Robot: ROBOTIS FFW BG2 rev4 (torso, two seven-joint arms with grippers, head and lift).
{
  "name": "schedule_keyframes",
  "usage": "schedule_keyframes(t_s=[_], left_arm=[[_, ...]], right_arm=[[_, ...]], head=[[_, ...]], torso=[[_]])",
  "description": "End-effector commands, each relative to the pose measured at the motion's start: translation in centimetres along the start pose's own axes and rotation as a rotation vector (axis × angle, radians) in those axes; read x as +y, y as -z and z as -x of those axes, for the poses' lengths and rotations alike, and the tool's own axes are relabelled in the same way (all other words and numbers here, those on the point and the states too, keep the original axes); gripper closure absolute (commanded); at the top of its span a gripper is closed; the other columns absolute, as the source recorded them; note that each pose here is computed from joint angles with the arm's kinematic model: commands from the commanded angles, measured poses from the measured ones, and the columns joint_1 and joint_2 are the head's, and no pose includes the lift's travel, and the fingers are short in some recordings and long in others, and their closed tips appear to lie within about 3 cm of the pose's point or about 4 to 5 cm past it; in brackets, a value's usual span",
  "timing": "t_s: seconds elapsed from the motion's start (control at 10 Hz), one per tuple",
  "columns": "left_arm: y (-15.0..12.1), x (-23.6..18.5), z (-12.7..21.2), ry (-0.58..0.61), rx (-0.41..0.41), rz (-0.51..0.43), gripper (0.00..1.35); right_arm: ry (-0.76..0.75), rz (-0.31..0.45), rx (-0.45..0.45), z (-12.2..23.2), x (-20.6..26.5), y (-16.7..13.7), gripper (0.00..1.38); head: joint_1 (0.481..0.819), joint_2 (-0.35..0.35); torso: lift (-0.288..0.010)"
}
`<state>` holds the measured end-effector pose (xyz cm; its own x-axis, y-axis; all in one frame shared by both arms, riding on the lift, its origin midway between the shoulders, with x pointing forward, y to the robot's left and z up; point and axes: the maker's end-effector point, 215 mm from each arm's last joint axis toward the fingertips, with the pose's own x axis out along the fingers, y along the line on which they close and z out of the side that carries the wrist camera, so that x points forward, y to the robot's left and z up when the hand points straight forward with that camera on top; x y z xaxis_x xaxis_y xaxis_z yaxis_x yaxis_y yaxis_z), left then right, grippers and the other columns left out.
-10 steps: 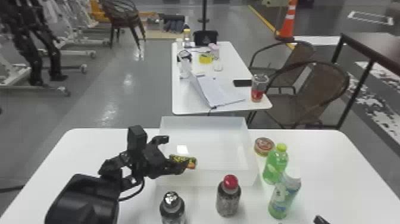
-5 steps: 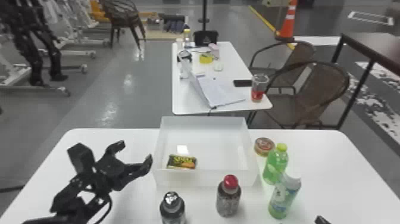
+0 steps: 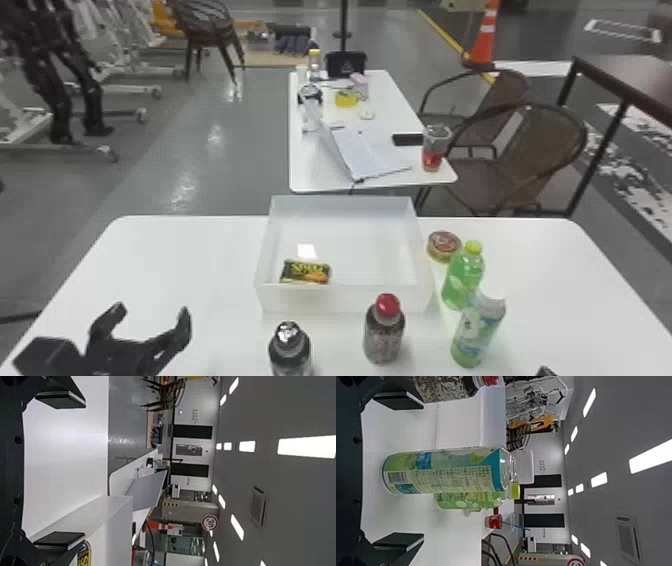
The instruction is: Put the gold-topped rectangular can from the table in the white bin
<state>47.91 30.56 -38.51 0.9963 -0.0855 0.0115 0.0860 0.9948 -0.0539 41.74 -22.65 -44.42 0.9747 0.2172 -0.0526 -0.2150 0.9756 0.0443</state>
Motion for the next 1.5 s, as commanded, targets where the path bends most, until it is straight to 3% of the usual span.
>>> schedule_keyframes(t_s=[0.0, 0.4, 1.4], left_arm=[[2.0, -0.1, 2.8, -0.027, 0.025, 0.026, 0.13], [5.7, -0.9, 8.0, -0.094, 0.084, 0.045, 0.13], [5.5, -2.6, 6.8, -0.079, 0.047, 0.079, 0.13]], right_arm=[[0.007, -0.001, 0.003, 0.3, 0.0, 0.1, 0.13], [0.026, -0.008, 0.005, 1.1, -0.3, 0.0, 0.13], [0.032, -0.013, 0.001, 1.4, -0.4, 0.0, 0.13]], head=[[0.549, 0.000], [0.549, 0.000], [0.549, 0.000]], torso=[[-0.100], [-0.100], [-0.100]])
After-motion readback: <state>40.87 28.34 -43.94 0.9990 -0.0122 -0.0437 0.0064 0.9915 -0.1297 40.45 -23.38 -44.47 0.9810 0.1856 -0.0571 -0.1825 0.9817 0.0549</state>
